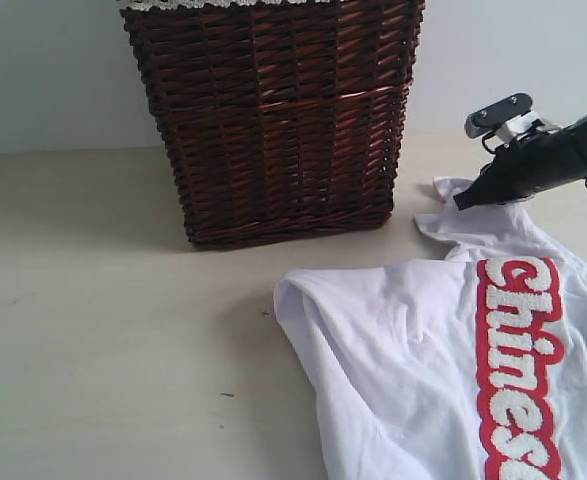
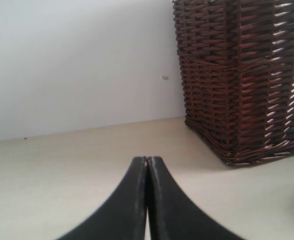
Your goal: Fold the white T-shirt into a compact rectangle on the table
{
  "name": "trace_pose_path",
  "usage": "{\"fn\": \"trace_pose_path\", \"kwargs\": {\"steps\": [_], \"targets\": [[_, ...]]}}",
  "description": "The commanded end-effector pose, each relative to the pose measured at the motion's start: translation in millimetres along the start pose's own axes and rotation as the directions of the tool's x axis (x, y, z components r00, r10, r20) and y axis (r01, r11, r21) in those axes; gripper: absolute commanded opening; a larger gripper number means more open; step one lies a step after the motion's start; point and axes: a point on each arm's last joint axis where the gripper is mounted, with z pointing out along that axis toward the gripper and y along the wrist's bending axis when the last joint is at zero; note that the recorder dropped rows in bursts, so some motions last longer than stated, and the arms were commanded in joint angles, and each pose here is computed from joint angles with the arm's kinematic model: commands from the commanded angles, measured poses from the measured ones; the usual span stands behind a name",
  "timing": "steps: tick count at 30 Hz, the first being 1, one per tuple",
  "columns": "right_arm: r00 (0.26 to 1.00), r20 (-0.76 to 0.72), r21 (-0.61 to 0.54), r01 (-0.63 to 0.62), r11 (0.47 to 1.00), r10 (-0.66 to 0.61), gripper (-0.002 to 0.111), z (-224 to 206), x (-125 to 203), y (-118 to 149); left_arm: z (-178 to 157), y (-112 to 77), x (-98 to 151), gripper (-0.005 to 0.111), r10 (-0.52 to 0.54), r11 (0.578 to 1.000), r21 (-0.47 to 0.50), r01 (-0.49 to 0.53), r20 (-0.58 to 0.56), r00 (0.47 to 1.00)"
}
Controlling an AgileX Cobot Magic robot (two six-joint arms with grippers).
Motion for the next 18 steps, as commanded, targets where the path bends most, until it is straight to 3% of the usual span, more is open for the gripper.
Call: {"fn": "trace_pose_path", "kwargs": {"steps": [1, 8, 18], "targets": [[0.998, -0.003, -0.116, 0.068, 0.991, -0.068, 0.002, -8.2, -4.3, 9.6, -0.5, -0.2, -0.5, 0.000, -0.004, 1.000, 0.004, 0.004, 0.007, 1.000], [0.997, 0.007, -0.065, 0.078, 0.995, -0.077, 0.049, -10.5, -7.4, 5.0, -0.5, -0.2, -0.5, 0.000, -0.004, 1.000, 0.004, 0.004, 0.007, 1.000], [0.999, -0.011, -0.164, 0.049, 0.985, -0.051, 0.045, -5.3, -1.1, 14.1, -0.5, -0.2, -0.5, 0.000, -0.004, 1.000, 0.004, 0.004, 0.007, 1.000]]}}
